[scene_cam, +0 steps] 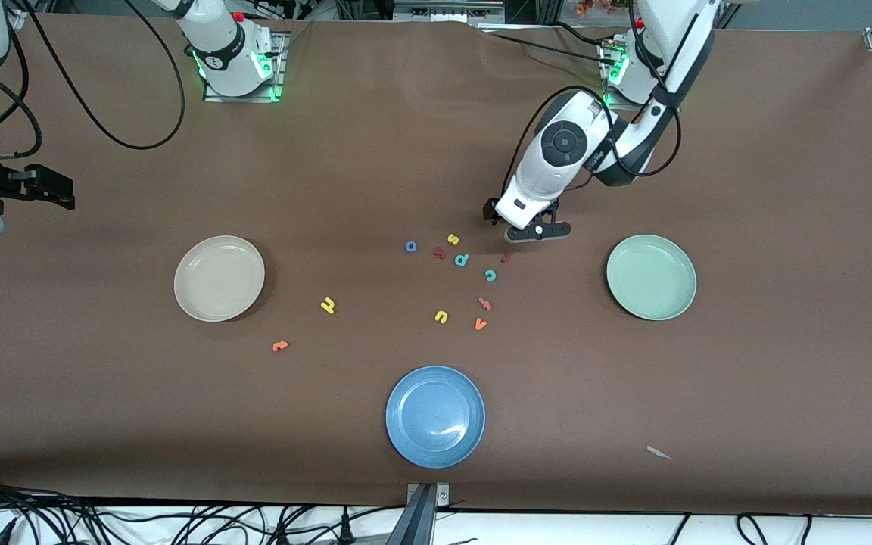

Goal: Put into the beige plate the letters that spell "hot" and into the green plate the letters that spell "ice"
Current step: 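Move the left gripper to the orange e and grasp it, then carry the e to the green plate while the right gripper reaches the t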

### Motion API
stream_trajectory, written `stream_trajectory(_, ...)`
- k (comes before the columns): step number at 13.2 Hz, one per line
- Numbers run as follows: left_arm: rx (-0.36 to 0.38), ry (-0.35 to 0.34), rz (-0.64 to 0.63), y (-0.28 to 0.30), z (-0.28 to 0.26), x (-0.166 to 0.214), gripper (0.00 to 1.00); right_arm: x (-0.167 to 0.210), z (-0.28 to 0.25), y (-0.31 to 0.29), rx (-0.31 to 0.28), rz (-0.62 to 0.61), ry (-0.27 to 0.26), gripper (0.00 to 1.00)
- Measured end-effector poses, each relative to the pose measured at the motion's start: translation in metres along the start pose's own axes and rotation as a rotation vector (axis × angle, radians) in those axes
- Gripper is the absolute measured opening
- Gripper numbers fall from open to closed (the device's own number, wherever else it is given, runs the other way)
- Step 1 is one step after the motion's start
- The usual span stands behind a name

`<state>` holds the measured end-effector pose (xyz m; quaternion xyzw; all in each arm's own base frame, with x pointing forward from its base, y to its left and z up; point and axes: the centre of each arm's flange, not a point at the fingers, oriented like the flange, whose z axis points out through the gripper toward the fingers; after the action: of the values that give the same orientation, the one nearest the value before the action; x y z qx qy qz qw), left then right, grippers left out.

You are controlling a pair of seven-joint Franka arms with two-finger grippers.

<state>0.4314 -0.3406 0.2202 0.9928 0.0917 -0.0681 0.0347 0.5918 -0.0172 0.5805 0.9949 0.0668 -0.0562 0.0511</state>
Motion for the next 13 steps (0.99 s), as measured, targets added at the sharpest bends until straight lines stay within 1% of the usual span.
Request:
stream_trajectory(3, 0.006, -0.01, -0.095, -0.001, 0.013, -0.006, 0.96, -0.002, 0.003, -0.004, 0.005, -0.008, -0.028, 1.0)
stream_trajectory(4, 0.003, -0.01, -0.117, 0.0, 0.015, -0.006, 0.93, 0.001, 0.005, -0.014, 0.004, -0.026, -0.032, 1.0)
stream_trajectory(5, -0.004, -0.006, -0.133, 0.0, 0.017, -0.005, 0.93, 0.007, 0.009, -0.031, 0.004, -0.055, -0.035, 1.0)
stream_trajectory(6, -0.015, 0.0, -0.145, 0.001, 0.019, -0.004, 0.91, 0.016, 0.015, -0.051, 0.009, -0.087, -0.034, 1.0)
stream_trajectory(9, -0.019, -0.008, -0.152, 0.001, 0.032, -0.004, 0.91, 0.045, 0.035, -0.105, 0.019, -0.168, -0.041, 1.0)
stream_trajectory(11, -0.012, -0.017, -0.146, 0.003, 0.039, -0.007, 0.9, 0.07, 0.048, -0.136, 0.023, -0.186, -0.027, 1.0)
stream_trajectory(12, -0.01, -0.02, -0.135, 0.006, 0.041, -0.011, 0.86, 0.082, 0.056, -0.148, 0.05, -0.182, -0.025, 1.0)
stream_trajectory(13, -0.008, -0.021, -0.125, 0.008, 0.042, -0.014, 0.86, 0.091, 0.066, -0.154, 0.091, -0.164, -0.029, 1.0)
